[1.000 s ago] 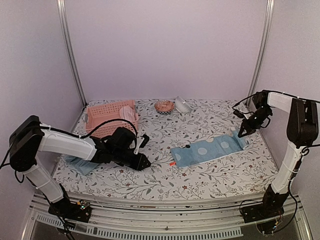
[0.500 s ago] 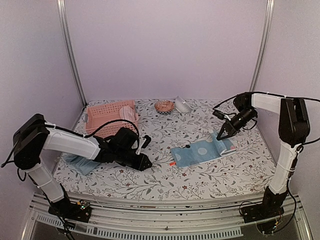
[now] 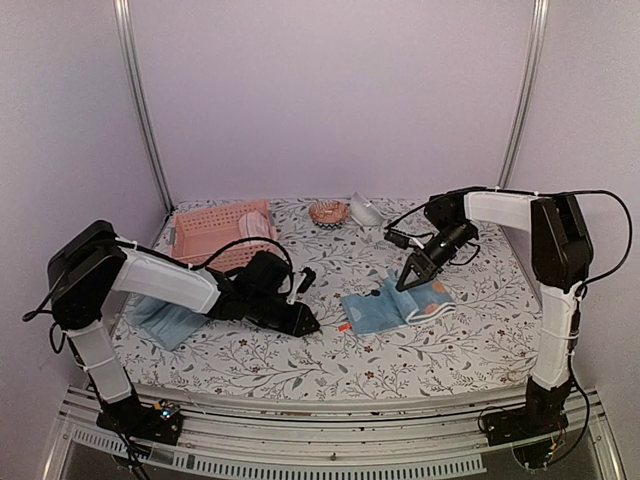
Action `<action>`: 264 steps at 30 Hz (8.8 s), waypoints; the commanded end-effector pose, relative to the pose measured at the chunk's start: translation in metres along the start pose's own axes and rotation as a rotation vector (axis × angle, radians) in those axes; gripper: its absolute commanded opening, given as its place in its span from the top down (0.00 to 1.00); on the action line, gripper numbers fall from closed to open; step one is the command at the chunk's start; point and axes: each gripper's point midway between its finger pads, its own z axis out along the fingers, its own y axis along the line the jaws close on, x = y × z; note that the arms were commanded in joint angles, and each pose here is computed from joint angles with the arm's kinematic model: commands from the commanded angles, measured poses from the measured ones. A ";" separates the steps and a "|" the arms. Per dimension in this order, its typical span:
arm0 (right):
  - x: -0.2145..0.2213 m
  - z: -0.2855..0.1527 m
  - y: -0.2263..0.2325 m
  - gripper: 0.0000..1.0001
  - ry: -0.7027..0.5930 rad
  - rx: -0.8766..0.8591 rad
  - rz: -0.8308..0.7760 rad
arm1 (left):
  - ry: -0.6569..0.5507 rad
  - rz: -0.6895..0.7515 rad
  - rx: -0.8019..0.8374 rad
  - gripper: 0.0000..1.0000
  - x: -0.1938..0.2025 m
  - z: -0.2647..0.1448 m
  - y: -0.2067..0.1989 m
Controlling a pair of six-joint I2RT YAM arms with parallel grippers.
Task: Roll the towels
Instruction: Fold the towel at the center of the board, then rotate the towel at the center of the board.
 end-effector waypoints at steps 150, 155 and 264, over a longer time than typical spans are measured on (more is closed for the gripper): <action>0.099 -0.033 -0.130 0.79 0.001 0.486 0.184 | 0.041 -0.005 0.184 0.80 -0.088 0.116 -0.057; 0.125 -0.020 -0.124 0.79 0.058 0.454 0.198 | 0.031 -0.017 0.120 0.80 -0.092 0.116 -0.032; -0.073 -0.092 0.003 0.56 -0.258 0.431 -0.316 | -0.255 0.722 0.018 0.74 -0.098 -0.030 -0.136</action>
